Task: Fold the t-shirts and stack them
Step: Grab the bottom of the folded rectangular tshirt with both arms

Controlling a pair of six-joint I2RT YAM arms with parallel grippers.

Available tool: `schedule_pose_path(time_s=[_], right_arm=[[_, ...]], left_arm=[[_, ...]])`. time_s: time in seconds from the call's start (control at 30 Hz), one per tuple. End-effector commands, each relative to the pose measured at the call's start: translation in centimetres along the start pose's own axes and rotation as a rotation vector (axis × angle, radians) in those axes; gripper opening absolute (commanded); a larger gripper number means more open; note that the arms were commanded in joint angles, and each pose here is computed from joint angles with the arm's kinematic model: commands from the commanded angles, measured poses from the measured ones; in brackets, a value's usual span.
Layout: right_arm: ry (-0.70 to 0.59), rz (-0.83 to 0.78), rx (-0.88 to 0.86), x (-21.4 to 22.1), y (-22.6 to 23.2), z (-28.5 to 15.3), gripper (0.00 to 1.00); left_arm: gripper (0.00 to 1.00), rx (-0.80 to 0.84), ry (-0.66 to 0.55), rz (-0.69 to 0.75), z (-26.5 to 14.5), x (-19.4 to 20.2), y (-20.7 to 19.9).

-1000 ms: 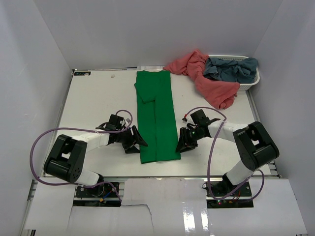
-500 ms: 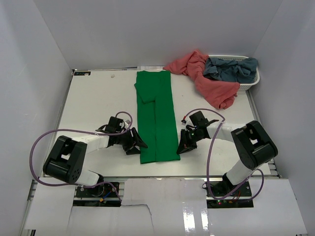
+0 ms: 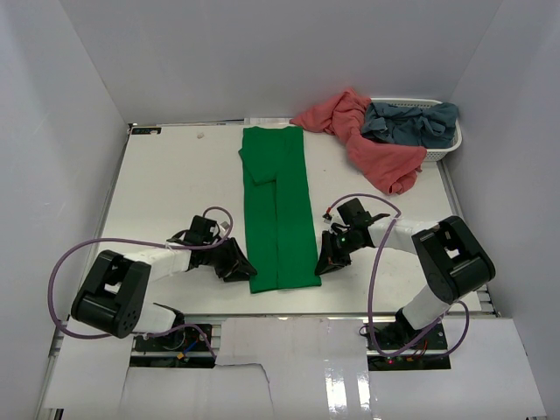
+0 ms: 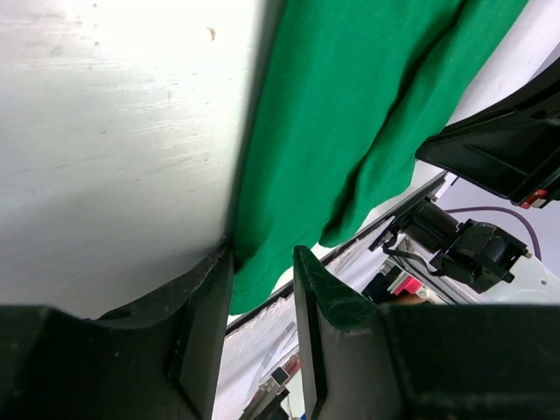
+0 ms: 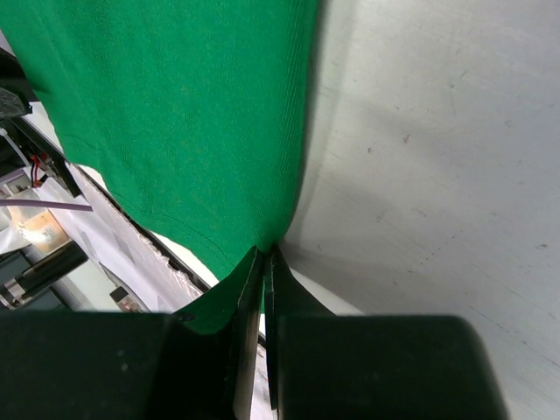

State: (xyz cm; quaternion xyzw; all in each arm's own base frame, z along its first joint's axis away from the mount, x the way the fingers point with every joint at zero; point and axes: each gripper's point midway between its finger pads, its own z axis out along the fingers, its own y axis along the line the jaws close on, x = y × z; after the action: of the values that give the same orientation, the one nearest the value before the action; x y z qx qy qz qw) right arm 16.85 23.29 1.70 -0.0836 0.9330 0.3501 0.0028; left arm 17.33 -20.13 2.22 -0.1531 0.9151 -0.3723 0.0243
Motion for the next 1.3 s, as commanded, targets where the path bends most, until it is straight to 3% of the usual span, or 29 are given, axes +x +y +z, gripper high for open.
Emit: schedule_pose_path(time_s=[0.0, 0.27, 0.47, 0.6, 1.27], right_arm=[[-0.001, -0.019, 0.009, 0.4, -0.1, -0.3, 0.08], [0.007, -0.017, 0.007, 0.9, -0.1, -0.3, 0.08], [0.022, -0.017, 0.044, 1.7, -0.6, -0.5, 0.34], [0.020, -0.014, 0.061, 2.5, -1.1, -0.9, 0.38], [0.045, 0.016, 0.035, 4.7, -1.3, -0.2, 0.37]], left_arm=[[0.45, -0.126, 0.006, -0.022, 0.3, 1.2, 3.5], [0.38, -0.122, 0.028, -0.021, 0.5, 1.3, 3.6], [0.48, -0.133, 0.065, -0.038, 0.4, 2.5, 4.3], [0.52, -0.124, 0.062, -0.044, 0.0, 3.2, 4.1], [0.54, -0.147, 0.086, -0.070, 0.0, 5.2, 4.7]])
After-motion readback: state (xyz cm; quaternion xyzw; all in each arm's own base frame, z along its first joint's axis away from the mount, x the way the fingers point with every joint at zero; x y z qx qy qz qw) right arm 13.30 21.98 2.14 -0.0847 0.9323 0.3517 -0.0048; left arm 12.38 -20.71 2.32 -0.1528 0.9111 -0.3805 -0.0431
